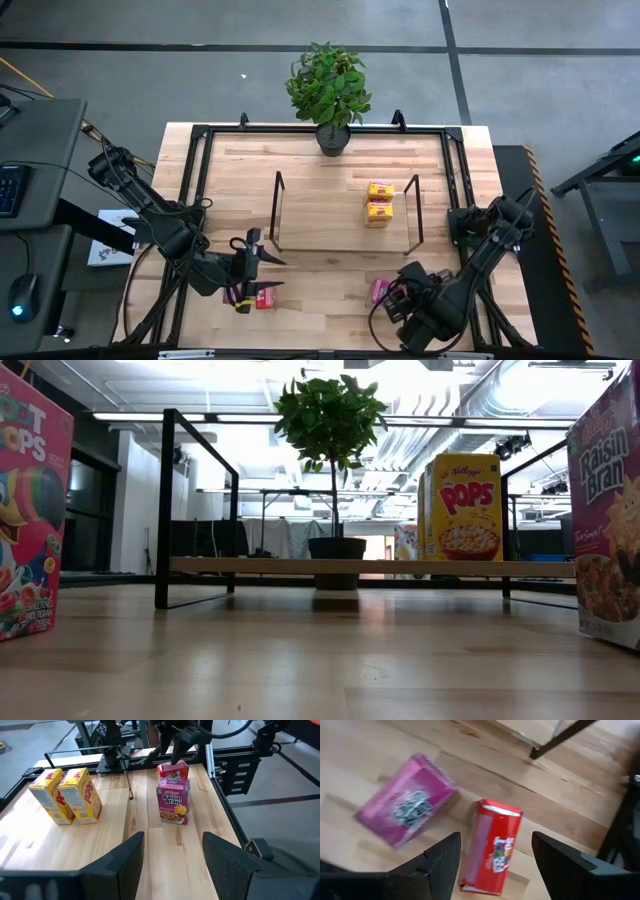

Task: Stack cereal on shelf
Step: Put the right red cereal box on the shelf

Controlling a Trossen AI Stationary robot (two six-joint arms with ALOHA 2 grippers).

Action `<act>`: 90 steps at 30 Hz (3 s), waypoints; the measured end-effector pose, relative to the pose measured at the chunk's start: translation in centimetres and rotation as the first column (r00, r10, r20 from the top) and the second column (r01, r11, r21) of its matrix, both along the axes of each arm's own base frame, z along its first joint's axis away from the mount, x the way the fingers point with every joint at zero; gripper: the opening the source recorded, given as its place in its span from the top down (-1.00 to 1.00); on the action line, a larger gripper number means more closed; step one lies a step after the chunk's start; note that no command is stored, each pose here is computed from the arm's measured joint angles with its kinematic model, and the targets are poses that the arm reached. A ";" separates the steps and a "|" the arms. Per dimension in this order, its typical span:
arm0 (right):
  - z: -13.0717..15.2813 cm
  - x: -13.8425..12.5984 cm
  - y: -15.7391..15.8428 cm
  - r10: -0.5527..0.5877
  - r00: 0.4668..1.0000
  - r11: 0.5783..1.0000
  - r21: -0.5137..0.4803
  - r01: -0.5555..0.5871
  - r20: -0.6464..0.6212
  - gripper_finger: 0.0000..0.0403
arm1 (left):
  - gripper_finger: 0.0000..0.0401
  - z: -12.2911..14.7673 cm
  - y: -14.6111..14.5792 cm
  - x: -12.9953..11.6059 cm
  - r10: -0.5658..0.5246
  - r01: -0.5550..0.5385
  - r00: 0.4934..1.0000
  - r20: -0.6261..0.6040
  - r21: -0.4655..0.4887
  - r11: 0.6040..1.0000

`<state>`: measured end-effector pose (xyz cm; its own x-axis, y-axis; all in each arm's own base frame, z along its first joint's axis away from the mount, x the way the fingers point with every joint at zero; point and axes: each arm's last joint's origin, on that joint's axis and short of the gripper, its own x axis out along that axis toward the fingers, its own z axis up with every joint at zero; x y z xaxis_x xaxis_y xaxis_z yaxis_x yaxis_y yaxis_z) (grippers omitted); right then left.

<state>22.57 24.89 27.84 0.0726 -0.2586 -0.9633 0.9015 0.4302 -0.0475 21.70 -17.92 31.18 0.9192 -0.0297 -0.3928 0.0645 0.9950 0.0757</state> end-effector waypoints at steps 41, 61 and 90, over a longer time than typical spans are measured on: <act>-4.7 0.2 0.6 0.080 0.996 0.991 0.113 -0.075 -0.037 0.45 | 0.04 0.0 0.0 0.0 0.010 -0.010 1.000 -0.002 -0.024 1.000; 14.3 3.1 -2.7 0.693 0.655 0.721 -0.307 -0.622 0.302 0.34 | 0.04 0.0 0.0 0.0 0.005 -0.005 1.000 0.001 -0.008 1.000; 2.1 14.9 -26.6 0.887 0.428 0.419 -0.084 -0.904 -0.177 0.34 | 0.04 0.0 0.0 0.0 0.009 -0.009 1.000 0.002 0.005 1.000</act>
